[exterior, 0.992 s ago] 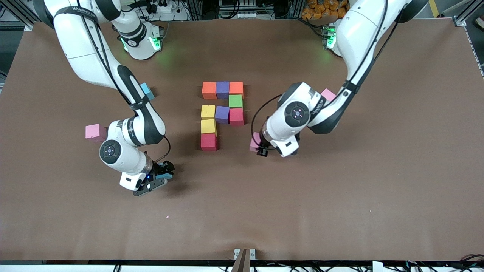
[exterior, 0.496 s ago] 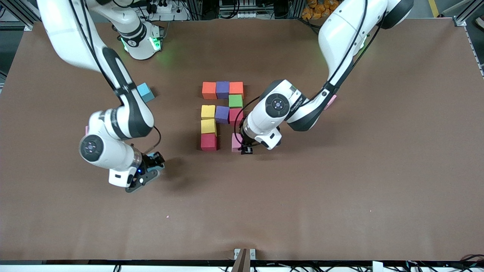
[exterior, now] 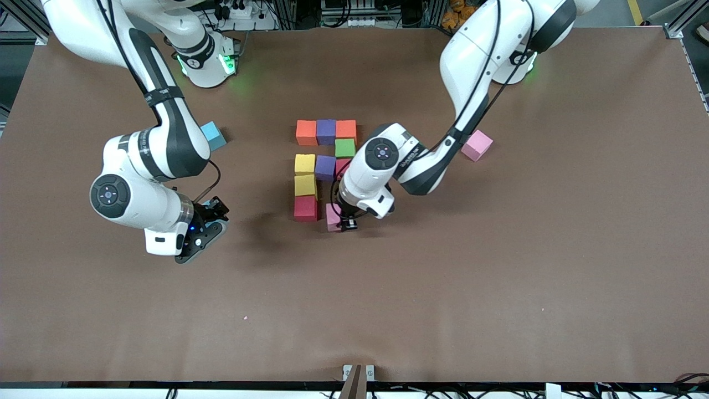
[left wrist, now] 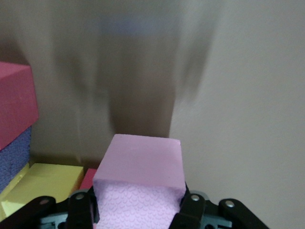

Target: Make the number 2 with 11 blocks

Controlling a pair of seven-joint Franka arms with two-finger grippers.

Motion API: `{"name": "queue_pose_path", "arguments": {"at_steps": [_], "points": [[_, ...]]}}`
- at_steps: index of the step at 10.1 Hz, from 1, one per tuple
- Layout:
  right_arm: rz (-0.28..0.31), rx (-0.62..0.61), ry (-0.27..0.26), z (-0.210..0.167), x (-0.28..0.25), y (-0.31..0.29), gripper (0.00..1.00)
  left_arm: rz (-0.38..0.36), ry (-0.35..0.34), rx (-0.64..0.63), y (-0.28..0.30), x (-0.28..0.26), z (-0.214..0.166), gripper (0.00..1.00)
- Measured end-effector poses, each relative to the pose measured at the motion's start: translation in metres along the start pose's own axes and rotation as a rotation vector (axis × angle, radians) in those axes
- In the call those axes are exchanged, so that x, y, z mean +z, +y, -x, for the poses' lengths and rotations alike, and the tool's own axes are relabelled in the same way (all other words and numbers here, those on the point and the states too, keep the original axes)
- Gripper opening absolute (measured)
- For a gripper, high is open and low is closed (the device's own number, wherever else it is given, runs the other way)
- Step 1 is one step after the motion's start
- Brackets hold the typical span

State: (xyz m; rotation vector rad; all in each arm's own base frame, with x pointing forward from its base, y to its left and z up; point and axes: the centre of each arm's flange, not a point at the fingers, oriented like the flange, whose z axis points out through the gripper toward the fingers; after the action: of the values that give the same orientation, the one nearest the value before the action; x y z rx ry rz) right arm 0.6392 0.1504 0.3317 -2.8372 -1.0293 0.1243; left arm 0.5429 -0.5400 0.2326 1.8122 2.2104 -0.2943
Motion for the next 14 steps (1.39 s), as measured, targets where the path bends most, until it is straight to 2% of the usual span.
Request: {"name": "queue_pose_path", "arguments": {"at_steps": [3,6,9,12,14], "points": [[0.028,-0.024,0.025,-0.005,0.004,-0.002,0.61,0.027,0.005,0.037,-0.016,0.023,0.009,0.57],[0.083,-0.084,0.007,-0.006,0.003,-0.002,0.62,0.026,0.009,0.057,-0.028,0.036,0.013,0.57],[0.083,-0.095,0.003,-0.006,0.005,-0.002,0.62,0.025,0.012,0.062,-0.032,0.04,0.013,0.57],[0.077,-0.101,-0.004,-0.007,0.011,-0.004,0.67,0.023,0.016,0.063,-0.033,0.041,0.013,0.57],[0.074,-0.108,-0.005,-0.008,0.014,-0.008,0.67,0.002,0.036,0.06,-0.037,0.044,0.012,0.57]]}}
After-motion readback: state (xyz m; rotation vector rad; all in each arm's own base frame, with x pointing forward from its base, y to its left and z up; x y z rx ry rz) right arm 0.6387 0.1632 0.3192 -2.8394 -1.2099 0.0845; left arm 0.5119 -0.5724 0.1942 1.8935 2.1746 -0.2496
